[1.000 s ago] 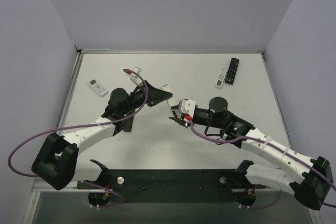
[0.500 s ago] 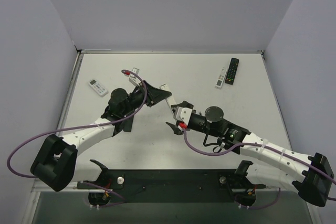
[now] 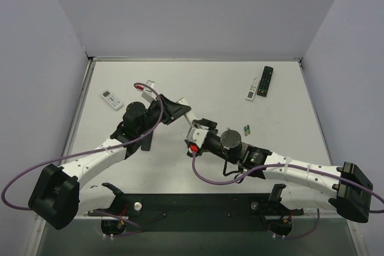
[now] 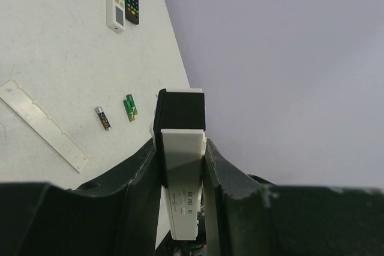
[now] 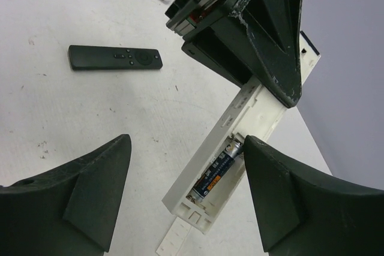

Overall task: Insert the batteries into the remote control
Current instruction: Load the battery into the remote control.

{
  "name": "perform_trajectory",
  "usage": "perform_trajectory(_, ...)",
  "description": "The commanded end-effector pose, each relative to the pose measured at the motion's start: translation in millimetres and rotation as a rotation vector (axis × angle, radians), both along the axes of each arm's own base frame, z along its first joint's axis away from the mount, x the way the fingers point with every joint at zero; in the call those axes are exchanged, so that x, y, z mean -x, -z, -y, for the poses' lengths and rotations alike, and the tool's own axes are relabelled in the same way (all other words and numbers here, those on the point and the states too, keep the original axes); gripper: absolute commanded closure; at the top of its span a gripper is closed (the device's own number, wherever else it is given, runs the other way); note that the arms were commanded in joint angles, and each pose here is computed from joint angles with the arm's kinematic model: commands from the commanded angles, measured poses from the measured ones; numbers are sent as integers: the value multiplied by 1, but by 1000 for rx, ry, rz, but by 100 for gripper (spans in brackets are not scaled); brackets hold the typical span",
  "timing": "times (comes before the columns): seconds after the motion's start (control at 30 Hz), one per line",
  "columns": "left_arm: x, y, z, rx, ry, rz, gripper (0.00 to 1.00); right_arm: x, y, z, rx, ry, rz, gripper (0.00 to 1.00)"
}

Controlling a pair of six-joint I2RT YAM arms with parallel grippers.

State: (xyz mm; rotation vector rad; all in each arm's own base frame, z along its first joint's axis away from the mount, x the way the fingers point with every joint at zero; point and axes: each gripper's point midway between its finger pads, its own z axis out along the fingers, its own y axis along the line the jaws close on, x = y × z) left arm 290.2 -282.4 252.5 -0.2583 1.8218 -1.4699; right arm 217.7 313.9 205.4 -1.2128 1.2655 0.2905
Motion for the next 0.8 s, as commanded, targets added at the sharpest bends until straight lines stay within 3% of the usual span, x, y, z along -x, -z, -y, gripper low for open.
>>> perform_trajectory(0.0, 6, -72, -13, 141, -54, 162, 100, 2, 49, 18, 144, 72, -116, 29)
perform_trajectory(0.23, -5, -39, -28, 43, -155, 114, 100, 11, 25, 9, 97, 27, -132, 24)
perform_trajectory(0.53, -5, -44, -29, 54, -128, 185, 100, 13, -9, 19, 33, 41, -200, 17)
perform_trajectory(0.77, 6, -64, -20, 85, -33, 303, 100, -4, -48, 39, -180, 105, -430, 4)
